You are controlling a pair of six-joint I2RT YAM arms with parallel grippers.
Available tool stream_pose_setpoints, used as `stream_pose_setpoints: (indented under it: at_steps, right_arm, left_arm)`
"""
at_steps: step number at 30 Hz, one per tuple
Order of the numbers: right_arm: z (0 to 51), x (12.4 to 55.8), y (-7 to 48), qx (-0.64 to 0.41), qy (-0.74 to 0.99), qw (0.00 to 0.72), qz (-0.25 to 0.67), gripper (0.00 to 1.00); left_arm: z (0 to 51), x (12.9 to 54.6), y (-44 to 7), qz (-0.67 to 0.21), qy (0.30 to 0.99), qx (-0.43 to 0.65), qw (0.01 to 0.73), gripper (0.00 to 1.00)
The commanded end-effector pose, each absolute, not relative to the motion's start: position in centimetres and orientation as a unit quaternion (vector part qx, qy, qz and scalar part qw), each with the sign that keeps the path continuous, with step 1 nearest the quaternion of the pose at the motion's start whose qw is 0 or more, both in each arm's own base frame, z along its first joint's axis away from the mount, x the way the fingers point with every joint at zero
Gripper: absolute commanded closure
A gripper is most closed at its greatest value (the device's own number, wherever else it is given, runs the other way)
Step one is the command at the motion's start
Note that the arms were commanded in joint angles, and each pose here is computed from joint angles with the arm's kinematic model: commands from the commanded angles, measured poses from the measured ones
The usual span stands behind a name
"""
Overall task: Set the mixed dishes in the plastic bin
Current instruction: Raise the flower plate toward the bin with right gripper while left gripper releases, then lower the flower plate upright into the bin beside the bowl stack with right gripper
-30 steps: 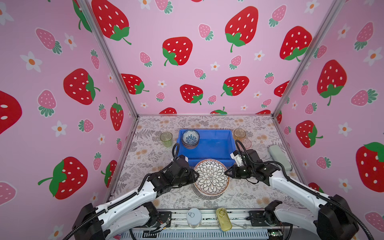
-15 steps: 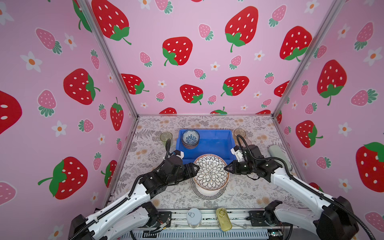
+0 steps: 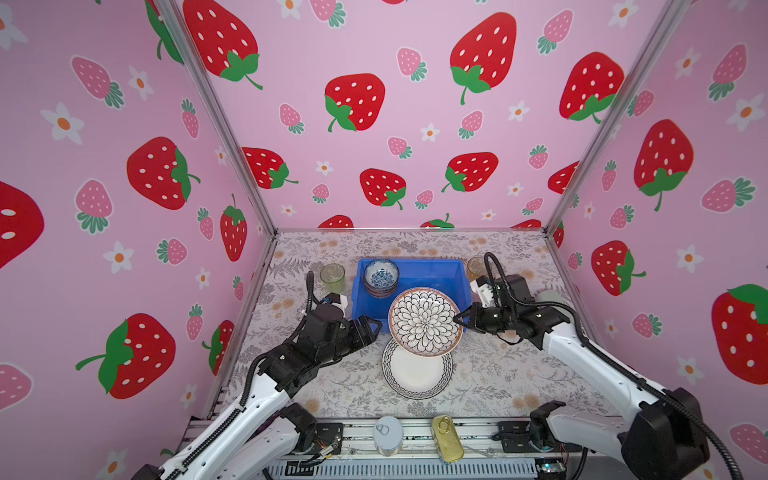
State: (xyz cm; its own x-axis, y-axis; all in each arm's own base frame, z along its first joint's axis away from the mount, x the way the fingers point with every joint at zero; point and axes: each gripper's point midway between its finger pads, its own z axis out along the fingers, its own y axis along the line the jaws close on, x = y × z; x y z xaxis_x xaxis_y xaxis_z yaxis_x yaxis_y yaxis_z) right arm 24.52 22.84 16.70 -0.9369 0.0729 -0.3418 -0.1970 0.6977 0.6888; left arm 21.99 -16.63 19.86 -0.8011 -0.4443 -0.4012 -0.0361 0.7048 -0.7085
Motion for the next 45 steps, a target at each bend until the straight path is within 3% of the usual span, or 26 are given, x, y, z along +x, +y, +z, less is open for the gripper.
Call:
stream_pose_setpoints:
  at_steps: [1, 10, 22, 45]
  right_arm:
    - [20.1, 27.8, 23.0, -0.003, 0.886, 0.224, 0.406, 1.00]
    - [19.5, 32.7, 22.2, 0.076, 0.883, 0.265, 0.379, 1.00]
    - [19.4, 36.0, 22.1, 0.143, 0.864, 0.291, 0.384, 1.00]
    - [17.4, 37.2, 24.6, 0.199, 0.871, 0.270, 0.360, 1.00]
  left_arm:
    - [21.5, 21.8, -16.2, -0.369, 0.874, -0.126, 0.290, 0.20]
    - [21.6, 21.8, -14.9, -0.367, 0.871, -0.134, 0.297, 0.20]
    - [21.1, 22.2, -14.1, -0.375, 0.869, -0.140, 0.289, 0.20]
    - [19.8, 22.1, -13.7, -0.387, 0.867, -0.148, 0.276, 0.20]
